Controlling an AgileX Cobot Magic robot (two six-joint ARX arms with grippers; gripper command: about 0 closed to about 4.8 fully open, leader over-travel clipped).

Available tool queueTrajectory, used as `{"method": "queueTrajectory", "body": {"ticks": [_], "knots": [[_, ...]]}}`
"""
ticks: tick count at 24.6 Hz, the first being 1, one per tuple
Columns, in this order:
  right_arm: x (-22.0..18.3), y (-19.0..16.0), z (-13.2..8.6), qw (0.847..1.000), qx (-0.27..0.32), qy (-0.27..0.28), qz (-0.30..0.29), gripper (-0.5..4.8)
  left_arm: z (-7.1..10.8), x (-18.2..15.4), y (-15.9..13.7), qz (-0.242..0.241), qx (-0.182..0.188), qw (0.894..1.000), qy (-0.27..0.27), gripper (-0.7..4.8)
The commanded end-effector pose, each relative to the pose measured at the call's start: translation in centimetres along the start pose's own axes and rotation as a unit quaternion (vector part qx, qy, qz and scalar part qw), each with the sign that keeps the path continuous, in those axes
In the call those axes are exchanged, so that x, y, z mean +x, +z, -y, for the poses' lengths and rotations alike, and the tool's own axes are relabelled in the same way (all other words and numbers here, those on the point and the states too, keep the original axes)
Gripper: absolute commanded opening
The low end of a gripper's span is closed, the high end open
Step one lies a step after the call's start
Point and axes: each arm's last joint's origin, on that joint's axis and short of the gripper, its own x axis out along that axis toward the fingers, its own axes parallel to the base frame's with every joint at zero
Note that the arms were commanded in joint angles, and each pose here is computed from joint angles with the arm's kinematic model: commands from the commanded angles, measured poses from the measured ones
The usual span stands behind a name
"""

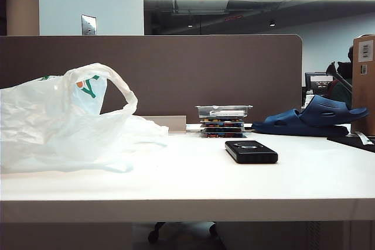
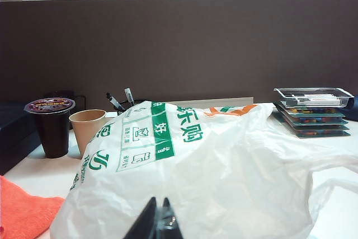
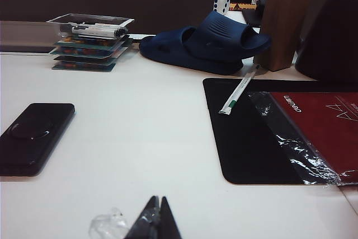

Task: Put the power bank into the bag.

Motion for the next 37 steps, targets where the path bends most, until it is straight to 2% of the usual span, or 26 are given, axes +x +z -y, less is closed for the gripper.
{"method": "queueTrajectory", "body": {"ticks": [1, 25, 37], "knots": [[-0.1, 0.3, 0.0, 1.0, 0.001, -0.002, 0.013, -0.06, 0.0, 0.0, 0.3, 0.01, 0.001, 1.0, -0.002, -0.06], [-0.1, 0.6, 0.0, 1.0, 0.0, -0.001, 0.019, -0.06, 0.0, 0.0, 0.3, 0.01, 0.001, 1.0, -0.005, -0.06], [-2.4, 7.1, 0.2, 0.996, 0.0, -0.004, 0.091, -0.06, 0.0, 0.0, 0.3, 0.01, 0.001, 1.0, -0.005, -0.06]]}}
